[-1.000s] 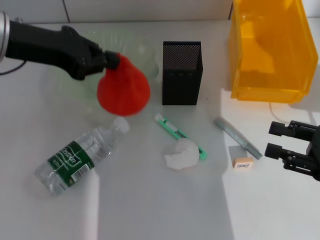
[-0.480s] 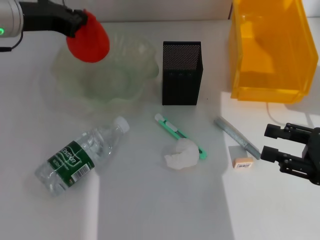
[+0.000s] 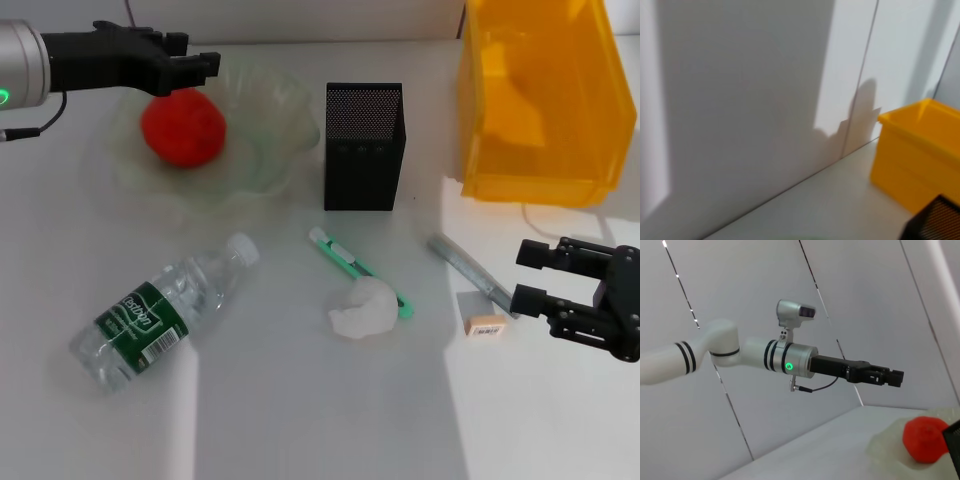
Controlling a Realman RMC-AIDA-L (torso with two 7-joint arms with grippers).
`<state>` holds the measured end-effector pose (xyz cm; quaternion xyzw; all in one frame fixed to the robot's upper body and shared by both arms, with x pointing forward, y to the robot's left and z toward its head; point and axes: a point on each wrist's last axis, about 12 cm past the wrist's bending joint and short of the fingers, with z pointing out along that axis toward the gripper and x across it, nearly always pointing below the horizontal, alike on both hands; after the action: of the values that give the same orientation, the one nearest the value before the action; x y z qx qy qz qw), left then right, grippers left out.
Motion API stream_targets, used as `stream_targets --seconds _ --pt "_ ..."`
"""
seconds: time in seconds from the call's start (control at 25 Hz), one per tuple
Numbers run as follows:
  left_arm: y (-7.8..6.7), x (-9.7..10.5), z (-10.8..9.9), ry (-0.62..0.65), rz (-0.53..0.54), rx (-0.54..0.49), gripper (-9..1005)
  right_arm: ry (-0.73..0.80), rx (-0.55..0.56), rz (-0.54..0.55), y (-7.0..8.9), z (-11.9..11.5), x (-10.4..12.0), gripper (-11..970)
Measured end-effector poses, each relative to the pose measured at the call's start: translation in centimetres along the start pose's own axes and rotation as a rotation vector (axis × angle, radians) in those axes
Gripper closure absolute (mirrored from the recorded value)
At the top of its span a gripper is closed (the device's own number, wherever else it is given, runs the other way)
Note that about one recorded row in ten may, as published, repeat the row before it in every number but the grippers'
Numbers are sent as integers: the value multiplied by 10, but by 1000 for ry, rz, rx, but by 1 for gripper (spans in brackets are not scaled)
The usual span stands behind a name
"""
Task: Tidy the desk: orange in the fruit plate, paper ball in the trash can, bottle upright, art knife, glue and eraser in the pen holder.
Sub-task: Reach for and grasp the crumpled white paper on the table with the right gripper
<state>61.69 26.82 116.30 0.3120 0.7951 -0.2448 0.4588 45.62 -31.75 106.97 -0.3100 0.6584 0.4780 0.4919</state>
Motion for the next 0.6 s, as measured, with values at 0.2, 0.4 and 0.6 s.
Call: stream_targets --seconds 0.2,0.4,0.6 --pt "-33 15 -45 -107 28 335 501 11 -16 41 -8 0 -16 340" --pt "-61 60 -74 -58 44 583 302 87 -17 74 -23 0 -51 340" --pt "-79 104 -71 36 -51 645 174 339 -40 64 -31 21 -128 340"
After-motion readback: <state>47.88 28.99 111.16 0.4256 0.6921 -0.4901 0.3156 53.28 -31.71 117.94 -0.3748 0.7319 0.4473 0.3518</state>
